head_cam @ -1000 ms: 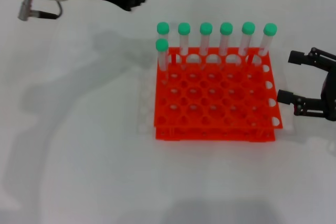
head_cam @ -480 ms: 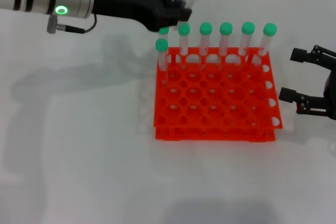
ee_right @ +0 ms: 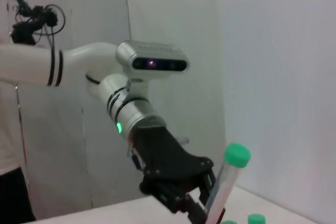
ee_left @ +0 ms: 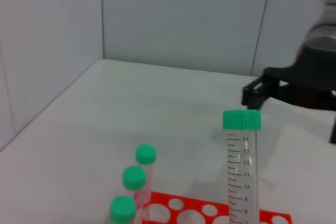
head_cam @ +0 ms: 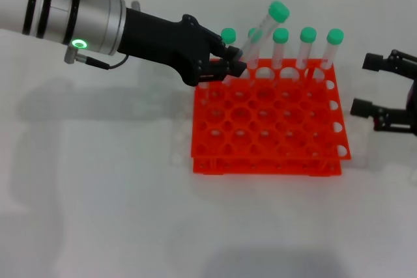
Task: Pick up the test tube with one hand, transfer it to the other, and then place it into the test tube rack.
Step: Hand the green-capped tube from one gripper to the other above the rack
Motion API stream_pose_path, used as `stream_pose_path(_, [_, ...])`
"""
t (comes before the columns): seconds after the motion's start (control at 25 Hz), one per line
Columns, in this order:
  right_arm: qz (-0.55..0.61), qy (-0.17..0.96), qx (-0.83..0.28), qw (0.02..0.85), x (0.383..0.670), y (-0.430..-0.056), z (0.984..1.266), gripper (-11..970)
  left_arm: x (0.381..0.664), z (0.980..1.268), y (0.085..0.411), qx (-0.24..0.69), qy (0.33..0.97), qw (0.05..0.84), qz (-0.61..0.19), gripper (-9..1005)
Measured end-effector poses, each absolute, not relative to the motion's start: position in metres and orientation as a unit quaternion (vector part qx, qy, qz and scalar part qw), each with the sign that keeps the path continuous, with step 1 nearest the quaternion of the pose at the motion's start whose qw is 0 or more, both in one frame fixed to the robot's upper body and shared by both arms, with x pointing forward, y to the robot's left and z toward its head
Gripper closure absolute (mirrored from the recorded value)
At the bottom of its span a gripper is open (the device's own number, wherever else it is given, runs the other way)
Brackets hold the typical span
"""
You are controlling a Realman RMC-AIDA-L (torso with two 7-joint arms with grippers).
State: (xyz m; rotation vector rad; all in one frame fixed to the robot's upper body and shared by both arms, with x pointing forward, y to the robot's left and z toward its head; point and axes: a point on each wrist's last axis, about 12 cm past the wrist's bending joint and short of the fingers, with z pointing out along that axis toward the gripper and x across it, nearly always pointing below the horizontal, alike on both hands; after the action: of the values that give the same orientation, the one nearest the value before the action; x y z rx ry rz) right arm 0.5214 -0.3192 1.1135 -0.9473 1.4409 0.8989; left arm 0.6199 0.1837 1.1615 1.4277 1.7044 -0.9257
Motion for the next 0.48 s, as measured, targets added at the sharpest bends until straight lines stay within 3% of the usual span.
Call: stream_pose_path(0.48, [0.449, 0.611, -0.313, 0.572, 0.543, -0.315, 1.138, 89, 0.618, 1.154, 0.171, 0.573, 0.649, 0.365, -0.343, 742])
